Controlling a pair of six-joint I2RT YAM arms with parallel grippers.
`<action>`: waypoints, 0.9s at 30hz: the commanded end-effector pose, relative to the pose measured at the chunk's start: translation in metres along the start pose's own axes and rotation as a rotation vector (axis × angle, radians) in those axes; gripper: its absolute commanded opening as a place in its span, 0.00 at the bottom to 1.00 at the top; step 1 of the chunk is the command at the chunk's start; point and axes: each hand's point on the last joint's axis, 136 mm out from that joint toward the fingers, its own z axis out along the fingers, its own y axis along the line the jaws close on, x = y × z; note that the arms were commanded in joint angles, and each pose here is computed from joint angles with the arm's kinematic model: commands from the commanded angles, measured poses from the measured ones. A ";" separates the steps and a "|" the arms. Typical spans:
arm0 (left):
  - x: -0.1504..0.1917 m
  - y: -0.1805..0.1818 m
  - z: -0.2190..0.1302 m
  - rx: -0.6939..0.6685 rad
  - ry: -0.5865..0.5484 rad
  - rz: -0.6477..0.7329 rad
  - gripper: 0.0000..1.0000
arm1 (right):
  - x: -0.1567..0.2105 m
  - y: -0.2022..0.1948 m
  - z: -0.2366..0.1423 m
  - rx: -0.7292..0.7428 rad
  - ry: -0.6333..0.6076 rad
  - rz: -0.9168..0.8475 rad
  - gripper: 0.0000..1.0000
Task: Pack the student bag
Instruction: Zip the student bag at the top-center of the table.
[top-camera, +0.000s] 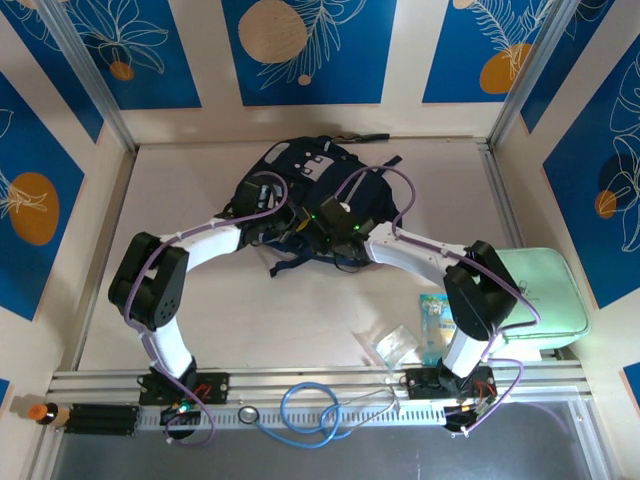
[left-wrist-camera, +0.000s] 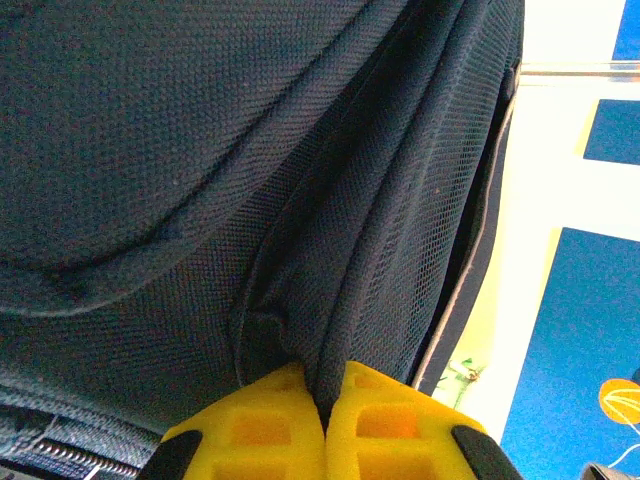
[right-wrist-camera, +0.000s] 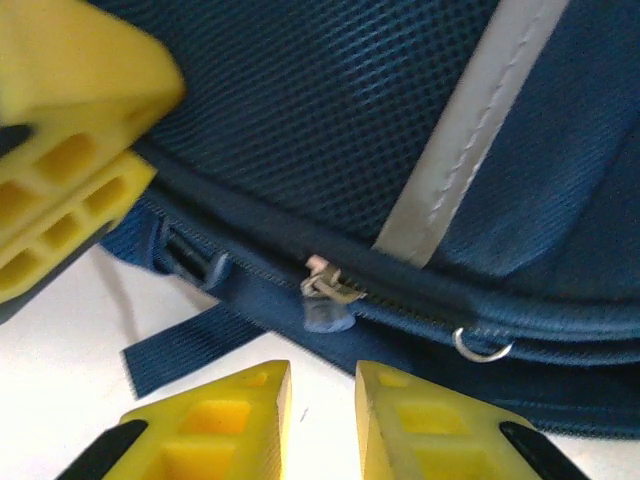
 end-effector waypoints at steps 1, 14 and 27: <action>0.000 -0.042 -0.002 0.116 0.011 0.053 0.00 | -0.024 0.005 -0.003 0.018 -0.090 0.022 0.24; 0.001 -0.045 -0.004 0.136 0.011 0.038 0.00 | -0.036 -0.014 0.017 0.172 -0.072 0.017 0.29; -0.012 -0.036 -0.010 0.101 -0.033 0.064 0.00 | -0.025 -0.036 -0.003 0.135 -0.079 -0.030 0.06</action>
